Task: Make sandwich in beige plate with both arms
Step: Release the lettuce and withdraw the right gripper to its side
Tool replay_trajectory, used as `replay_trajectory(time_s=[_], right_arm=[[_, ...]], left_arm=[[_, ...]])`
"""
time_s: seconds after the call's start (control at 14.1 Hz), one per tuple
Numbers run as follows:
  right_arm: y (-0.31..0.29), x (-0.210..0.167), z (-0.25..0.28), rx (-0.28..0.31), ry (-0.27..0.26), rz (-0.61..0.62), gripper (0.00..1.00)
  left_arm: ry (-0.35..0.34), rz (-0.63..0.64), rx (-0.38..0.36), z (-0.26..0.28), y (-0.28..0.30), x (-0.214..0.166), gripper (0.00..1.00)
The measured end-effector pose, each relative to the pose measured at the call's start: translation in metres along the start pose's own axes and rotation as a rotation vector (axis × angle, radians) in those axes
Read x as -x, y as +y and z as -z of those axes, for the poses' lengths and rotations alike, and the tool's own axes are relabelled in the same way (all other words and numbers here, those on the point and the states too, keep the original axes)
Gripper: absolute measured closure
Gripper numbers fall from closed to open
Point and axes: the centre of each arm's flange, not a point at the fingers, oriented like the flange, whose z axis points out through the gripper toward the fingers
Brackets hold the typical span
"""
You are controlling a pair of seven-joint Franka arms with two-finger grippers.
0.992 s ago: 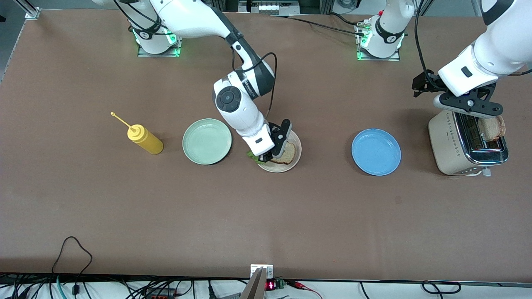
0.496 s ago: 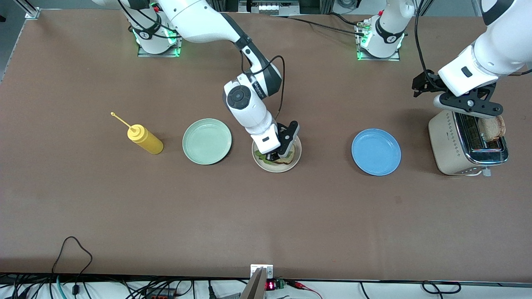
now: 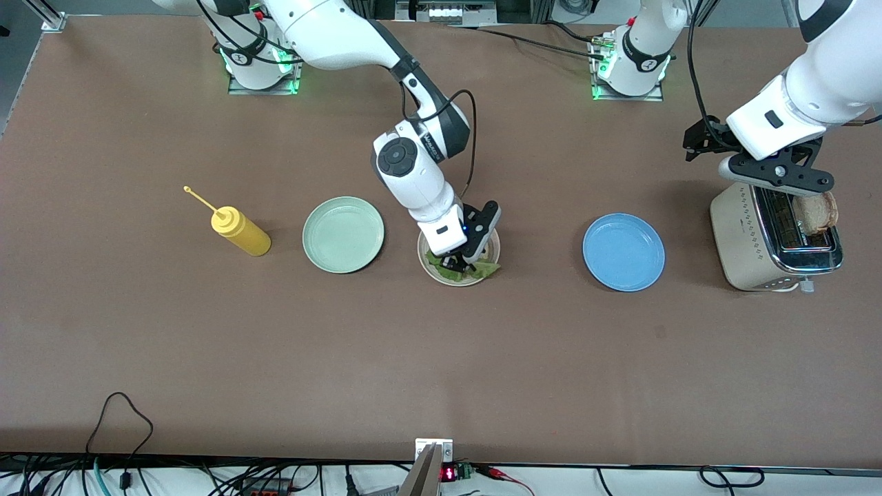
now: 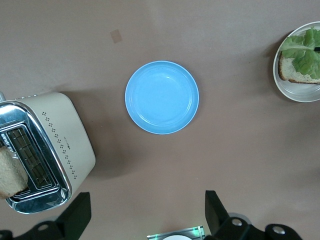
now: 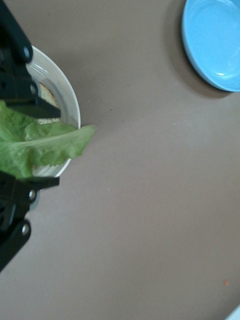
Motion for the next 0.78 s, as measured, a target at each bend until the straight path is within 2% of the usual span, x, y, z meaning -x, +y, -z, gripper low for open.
replay_trajectory(time_s=[0.28,0.57,0.78], right_arm=[[0.05,-0.005,0.077,-0.032,-0.067,-0.052,0.0],[0.107,0.018,0.159,-0.048,-0.19,-0.174,0.0],[0.134,0.038,0.205,-0.03,-0.267,-0.292,0.0]], left_arm=[[-0.002,0.02,0.003,-0.001,-0.011,0.001,0.0],[-0.002,0.018,0.003,-0.001,-0.01,0.0,0.0],[-0.006,0.018,0.004,-0.003,-0.01,-0.001,0.0]])
